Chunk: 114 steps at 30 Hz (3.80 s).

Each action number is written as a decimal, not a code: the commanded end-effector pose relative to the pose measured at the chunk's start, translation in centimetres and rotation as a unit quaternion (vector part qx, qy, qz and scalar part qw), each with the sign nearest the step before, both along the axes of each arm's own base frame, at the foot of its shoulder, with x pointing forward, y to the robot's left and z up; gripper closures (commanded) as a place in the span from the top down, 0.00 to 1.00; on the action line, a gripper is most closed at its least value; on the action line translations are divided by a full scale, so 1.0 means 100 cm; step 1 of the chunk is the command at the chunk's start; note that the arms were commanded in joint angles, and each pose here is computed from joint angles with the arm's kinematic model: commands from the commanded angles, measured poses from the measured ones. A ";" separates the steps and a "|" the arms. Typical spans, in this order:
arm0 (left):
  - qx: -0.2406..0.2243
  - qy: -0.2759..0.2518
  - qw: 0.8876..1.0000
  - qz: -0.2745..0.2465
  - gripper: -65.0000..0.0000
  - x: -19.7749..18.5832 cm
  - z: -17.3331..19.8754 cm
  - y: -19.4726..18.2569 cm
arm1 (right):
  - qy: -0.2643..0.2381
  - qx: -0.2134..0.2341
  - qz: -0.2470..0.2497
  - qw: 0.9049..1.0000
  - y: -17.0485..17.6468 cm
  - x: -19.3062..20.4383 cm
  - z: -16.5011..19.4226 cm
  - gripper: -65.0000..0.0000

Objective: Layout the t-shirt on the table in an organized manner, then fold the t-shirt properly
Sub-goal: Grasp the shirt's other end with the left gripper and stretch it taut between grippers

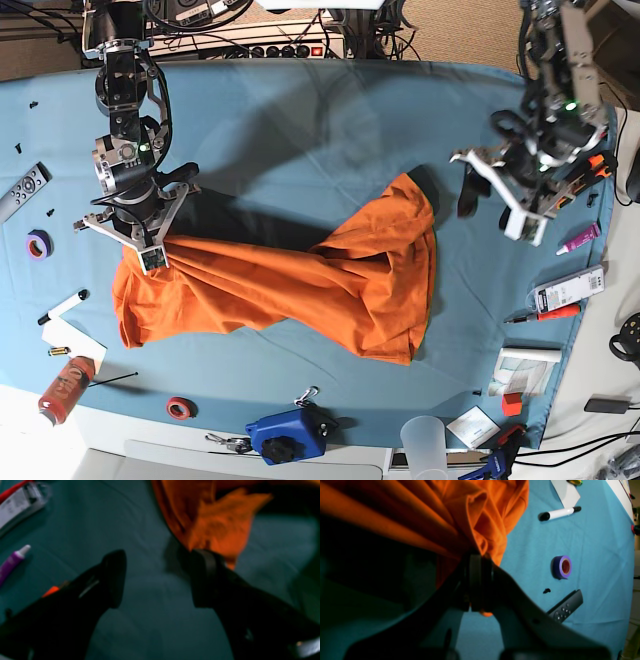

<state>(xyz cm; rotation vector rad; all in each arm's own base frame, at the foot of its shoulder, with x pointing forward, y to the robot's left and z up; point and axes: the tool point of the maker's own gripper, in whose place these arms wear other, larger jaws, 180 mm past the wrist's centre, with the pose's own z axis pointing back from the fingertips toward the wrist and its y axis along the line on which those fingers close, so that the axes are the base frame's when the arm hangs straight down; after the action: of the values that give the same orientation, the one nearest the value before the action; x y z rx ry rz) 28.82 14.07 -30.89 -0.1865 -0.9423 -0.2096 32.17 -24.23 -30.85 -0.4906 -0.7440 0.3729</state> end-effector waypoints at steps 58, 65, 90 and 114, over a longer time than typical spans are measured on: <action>0.028 -0.184 0.983 -0.005 0.00 0.107 0.137 0.068 | -0.324 0.093 -0.027 0.941 -0.051 0.103 0.206 0.00; 0.046 -0.200 0.979 -0.004 0.00 0.112 0.154 0.076 | -0.258 0.146 -0.027 0.954 -0.059 0.135 0.174 0.00; 0.022 -0.139 0.989 0.049 0.00 0.090 0.129 0.110 | -0.236 0.201 -0.043 0.950 -0.062 0.158 0.200 0.00; -0.002 -0.159 0.987 0.018 0.00 0.037 0.115 0.118 | -0.243 0.214 -0.041 0.945 -0.075 0.178 0.157 0.00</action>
<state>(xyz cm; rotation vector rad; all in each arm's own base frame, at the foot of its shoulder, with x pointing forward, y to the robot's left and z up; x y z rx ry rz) 32.11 25.20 -20.95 -0.1745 -1.2164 -0.2059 49.54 -30.36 -18.75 -0.1457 -1.1613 0.0225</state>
